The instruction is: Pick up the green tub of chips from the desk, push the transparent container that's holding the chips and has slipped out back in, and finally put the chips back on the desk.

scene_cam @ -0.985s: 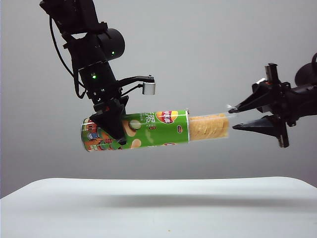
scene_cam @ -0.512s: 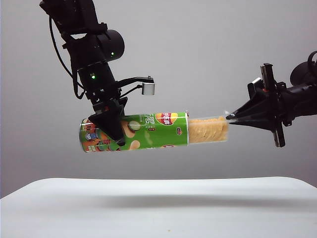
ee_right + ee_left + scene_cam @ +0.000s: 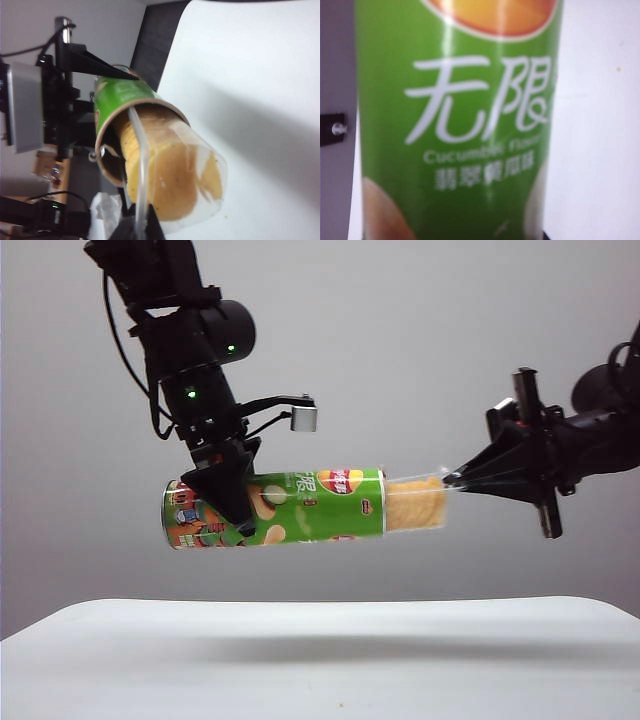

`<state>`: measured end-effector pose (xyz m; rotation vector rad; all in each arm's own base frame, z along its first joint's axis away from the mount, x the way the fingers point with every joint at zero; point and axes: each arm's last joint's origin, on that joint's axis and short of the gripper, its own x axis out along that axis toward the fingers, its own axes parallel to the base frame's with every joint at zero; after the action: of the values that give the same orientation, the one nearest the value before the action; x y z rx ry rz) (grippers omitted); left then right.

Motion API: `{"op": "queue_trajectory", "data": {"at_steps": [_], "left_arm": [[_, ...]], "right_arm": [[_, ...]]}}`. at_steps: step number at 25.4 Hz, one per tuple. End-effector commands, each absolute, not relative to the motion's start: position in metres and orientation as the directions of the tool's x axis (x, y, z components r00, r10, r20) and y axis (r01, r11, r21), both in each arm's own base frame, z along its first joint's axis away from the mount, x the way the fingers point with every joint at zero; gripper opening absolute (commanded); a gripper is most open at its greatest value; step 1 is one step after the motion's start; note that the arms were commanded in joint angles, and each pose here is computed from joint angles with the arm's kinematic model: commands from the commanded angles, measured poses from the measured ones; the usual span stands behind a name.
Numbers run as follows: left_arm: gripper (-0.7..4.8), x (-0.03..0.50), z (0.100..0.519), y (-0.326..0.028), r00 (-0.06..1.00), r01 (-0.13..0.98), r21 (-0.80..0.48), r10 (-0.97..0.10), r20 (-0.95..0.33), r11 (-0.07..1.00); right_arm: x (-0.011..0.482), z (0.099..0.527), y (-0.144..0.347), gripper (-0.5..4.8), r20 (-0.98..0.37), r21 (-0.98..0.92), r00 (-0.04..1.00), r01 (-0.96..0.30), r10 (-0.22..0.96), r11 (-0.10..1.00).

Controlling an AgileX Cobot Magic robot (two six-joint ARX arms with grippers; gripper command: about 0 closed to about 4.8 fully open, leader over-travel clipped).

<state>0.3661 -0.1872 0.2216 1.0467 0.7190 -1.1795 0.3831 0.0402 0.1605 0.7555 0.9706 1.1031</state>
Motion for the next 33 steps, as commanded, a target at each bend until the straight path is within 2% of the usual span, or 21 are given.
{"op": "queue_trajectory", "data": {"at_steps": [1,7,12,19,25,33], "left_arm": [[2.41,0.363,0.231,-0.206,0.273,0.948,0.318,-0.505,-0.818,-0.003],[2.41,0.363,0.238,-0.225,0.315,0.939,0.335,-0.587,-0.746,0.078],[2.41,0.364,0.241,-0.231,0.336,0.932,0.347,-0.614,-0.714,0.107],[2.41,0.36,0.242,-0.236,0.304,0.941,0.325,-0.641,-0.705,0.09],[2.44,0.354,0.244,-0.243,0.236,0.955,0.292,-0.7,-0.674,0.041],[2.46,0.349,0.254,-0.252,0.223,0.95,0.312,-0.733,-0.642,0.015]], "right_arm": [[0.382,0.164,0.057,-0.06,-0.234,0.874,0.097,-0.416,0.967,0.253],[0.381,0.165,0.069,-0.06,-0.228,0.877,0.067,-0.418,0.971,0.235],[0.381,0.166,0.069,-0.06,-0.223,0.876,0.067,-0.423,0.973,0.23],[0.386,0.171,0.062,-0.06,-0.164,0.89,0.063,-0.421,0.984,0.175],[0.391,0.178,0.063,-0.06,-0.115,0.904,0.041,-0.409,0.993,0.121],[0.39,0.177,0.064,-0.06,-0.108,0.91,0.029,-0.401,0.994,0.11]]}}
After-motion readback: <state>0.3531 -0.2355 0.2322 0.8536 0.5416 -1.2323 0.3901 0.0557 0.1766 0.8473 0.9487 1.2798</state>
